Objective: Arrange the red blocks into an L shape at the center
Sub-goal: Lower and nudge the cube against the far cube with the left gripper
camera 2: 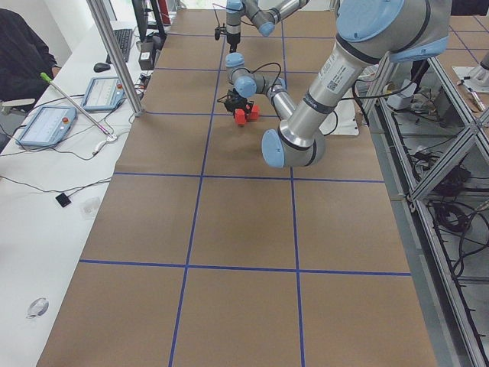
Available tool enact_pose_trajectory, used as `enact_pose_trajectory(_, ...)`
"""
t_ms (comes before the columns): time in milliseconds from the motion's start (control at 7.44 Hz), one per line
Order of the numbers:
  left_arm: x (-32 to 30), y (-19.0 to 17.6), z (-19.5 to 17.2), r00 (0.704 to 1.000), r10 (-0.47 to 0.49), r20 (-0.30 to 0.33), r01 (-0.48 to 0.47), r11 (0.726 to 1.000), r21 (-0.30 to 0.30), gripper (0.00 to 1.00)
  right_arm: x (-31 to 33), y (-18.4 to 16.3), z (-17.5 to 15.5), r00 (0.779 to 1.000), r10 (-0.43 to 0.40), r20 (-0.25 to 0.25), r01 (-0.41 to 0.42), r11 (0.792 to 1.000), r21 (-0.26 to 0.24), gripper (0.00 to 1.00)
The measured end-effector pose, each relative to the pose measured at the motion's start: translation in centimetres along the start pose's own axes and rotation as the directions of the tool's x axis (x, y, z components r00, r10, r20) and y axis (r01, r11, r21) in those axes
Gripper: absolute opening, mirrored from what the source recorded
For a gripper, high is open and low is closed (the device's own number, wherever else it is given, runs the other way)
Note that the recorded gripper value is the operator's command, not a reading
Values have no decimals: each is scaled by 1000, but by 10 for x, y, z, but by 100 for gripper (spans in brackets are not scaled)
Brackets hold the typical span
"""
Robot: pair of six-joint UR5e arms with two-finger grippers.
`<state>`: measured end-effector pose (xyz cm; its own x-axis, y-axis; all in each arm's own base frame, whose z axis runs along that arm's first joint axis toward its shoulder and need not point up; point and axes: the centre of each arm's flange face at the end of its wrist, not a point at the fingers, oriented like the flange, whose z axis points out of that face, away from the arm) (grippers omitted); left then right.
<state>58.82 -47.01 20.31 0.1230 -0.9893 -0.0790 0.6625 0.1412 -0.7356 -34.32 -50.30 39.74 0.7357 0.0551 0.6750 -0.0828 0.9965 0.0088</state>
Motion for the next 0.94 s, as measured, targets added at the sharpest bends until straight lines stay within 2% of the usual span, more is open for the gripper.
enact_pose_trajectory(134,0,0,0,1000,1,0,-1,1000,-1,0,0,0,0,1000,0,0,0,1000,0,100)
enact_pose_trajectory(269,0,1,0,1000,2,-1,-2,1000,-2,7,0,0,0,1000,0,0,0,1000,0,100)
enact_pose_trajectory(941,-2,1,2,1000,-10,2,10,1000,0,7,0,0,-1,1000,0,1,0,1000,1,100)
